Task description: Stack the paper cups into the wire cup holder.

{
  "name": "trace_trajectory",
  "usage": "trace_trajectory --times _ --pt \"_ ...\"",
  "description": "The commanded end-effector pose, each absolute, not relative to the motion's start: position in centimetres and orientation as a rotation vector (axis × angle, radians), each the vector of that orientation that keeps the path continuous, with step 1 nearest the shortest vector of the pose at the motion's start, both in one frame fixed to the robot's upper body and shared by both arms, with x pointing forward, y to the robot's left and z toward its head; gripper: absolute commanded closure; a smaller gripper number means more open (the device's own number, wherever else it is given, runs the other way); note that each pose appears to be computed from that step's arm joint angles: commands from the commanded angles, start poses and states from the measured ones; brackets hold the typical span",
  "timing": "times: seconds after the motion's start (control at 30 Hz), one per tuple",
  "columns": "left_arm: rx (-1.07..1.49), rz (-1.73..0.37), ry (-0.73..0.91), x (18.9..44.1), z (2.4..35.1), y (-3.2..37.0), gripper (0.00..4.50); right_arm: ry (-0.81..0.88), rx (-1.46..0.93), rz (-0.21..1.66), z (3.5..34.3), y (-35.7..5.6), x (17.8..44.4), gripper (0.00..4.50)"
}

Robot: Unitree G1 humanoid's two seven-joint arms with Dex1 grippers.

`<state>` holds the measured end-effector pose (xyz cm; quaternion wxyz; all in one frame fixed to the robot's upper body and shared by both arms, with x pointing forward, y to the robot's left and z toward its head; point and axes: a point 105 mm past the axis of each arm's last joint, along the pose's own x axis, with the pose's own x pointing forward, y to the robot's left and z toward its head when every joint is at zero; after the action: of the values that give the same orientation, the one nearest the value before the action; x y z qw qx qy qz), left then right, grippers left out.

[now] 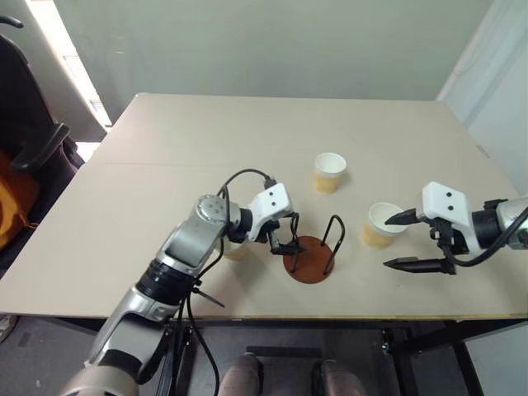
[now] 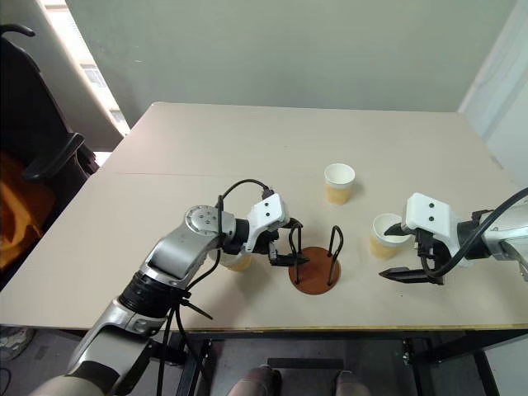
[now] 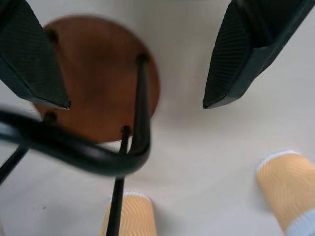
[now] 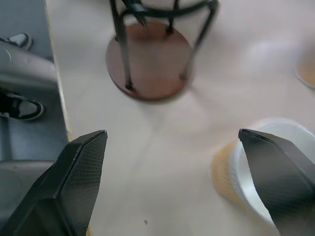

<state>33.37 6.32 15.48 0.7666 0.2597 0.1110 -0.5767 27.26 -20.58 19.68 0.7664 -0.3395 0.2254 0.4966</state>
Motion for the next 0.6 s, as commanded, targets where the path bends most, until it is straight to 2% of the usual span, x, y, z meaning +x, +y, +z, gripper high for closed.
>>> trace_trajectory --times 0.03,0.13,0.3,0.4,0.5,0.6 --pt "0.62 -1.302 0.087 32.1 19.6 7.0 0.06 0.481 -0.805 1.06 20.3 -21.2 28.1 0.03" --pt "0.597 -1.308 0.058 30.9 20.9 8.3 0.06 0.48 -0.811 1.055 20.0 -21.4 29.1 0.03" --pt "0.537 -1.298 0.016 27.1 24.1 11.8 0.06 0.495 -0.805 1.068 18.5 -20.9 31.2 0.03" --pt "0.547 -1.283 0.045 26.1 24.4 12.7 0.06 0.54 -0.82 1.077 17.4 -21.1 31.8 0.03" --pt "0.548 -1.245 0.072 25.8 24.5 13.6 0.0 0.569 -0.826 1.097 16.3 -20.8 32.3 0.62" --pt "0.548 -1.228 0.077 25.7 24.6 13.7 0.0 0.57 -0.838 1.116 16.0 -20.3 32.6 1.63"
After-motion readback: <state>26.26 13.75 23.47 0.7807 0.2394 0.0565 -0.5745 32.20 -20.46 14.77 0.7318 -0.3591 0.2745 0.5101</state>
